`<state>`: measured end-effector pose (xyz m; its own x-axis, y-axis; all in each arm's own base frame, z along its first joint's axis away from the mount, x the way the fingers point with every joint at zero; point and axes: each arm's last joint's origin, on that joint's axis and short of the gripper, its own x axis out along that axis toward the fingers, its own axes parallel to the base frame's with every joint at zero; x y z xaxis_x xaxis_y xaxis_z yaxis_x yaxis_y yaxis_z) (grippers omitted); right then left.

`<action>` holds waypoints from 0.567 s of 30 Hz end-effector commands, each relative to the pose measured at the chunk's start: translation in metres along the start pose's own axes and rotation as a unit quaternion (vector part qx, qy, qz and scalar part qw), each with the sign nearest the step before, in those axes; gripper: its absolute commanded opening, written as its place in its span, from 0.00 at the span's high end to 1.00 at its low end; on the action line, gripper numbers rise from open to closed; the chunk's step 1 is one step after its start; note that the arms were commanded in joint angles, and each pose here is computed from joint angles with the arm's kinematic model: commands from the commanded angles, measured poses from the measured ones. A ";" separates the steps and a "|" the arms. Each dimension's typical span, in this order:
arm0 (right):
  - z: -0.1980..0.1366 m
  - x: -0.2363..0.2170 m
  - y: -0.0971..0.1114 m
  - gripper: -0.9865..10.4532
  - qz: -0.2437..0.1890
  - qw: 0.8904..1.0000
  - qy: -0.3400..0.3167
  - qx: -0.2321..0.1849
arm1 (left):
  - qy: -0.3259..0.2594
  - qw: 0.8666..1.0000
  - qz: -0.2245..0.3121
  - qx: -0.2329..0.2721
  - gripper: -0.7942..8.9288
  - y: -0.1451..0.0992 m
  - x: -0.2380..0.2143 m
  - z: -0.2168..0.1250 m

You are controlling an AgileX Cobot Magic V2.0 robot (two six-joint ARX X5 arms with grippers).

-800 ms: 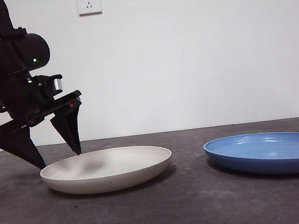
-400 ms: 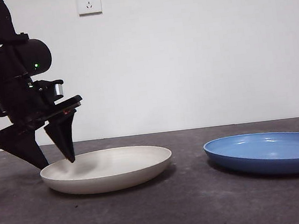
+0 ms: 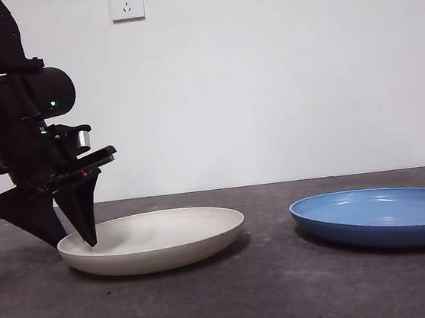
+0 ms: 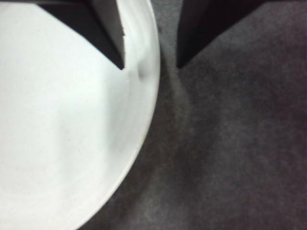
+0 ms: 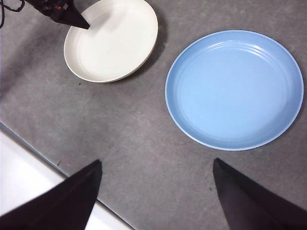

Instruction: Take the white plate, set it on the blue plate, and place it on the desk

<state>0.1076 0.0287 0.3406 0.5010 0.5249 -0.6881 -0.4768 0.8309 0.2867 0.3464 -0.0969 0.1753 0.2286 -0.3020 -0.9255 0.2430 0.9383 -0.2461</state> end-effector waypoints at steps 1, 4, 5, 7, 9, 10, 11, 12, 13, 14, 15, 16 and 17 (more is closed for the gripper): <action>0.004 -0.002 0.001 0.59 0.000 1.000 -0.006 -0.001 | -0.002 1.000 -0.002 0.006 0.80 -0.001 0.003 0.005; 0.004 -0.002 0.001 0.59 0.000 1.000 -0.006 -0.001 | -0.003 1.000 -0.002 0.006 0.88 -0.002 0.002 0.005; 0.004 -0.002 0.001 0.59 0.000 1.000 -0.006 -0.001 | -0.003 1.000 -0.002 0.006 0.91 -0.002 0.002 0.005; 0.004 -0.002 0.001 0.59 0.000 1.000 -0.006 -0.001 | -0.003 1.000 -0.002 0.005 0.91 -0.002 0.002 0.006; 0.004 -0.002 0.001 0.59 0.000 1.000 -0.006 -0.001 | -0.003 1.000 -0.002 0.005 0.91 -0.002 0.000 0.007; 0.004 -0.002 0.001 0.59 0.000 1.000 -0.006 -0.001 | -0.005 1.000 -0.002 0.005 0.91 -0.003 -0.001 0.008; 0.004 -0.002 0.001 0.59 0.000 1.000 -0.006 -0.001 | -0.006 1.000 -0.003 0.006 0.91 -0.004 -0.004 0.010; 0.004 -0.002 0.001 0.59 0.000 1.000 -0.006 -0.001 | -0.009 1.000 -0.003 0.006 0.91 -0.004 -0.007 0.011; 0.004 -0.002 0.001 0.59 0.000 1.000 -0.006 -0.001 | -0.012 1.000 -0.003 0.007 0.91 -0.005 -0.010 0.013; 0.004 -0.002 0.001 0.59 -0.002 1.000 -0.006 0.000 | -0.018 1.000 -0.004 0.010 0.91 -0.008 -0.014 0.015; 0.004 -0.002 0.001 0.59 -0.008 1.000 -0.006 0.000 | -0.024 1.000 -0.005 0.012 0.91 -0.010 -0.018 0.016; 0.004 -0.002 0.000 0.59 -0.012 1.000 -0.005 0.000 | -0.032 0.999 -0.006 0.015 0.91 -0.011 -0.023 0.017; 0.004 -0.002 0.000 0.59 -0.017 1.000 -0.005 0.000 | -0.043 0.999 -0.008 0.018 0.91 -0.015 -0.031 0.019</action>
<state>0.1079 0.0280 0.3403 0.5128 0.4998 -0.6980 -0.4621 0.8459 0.2662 0.3515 -0.1012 0.1979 0.2601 -0.3170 -0.9121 0.2596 0.9328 -0.2501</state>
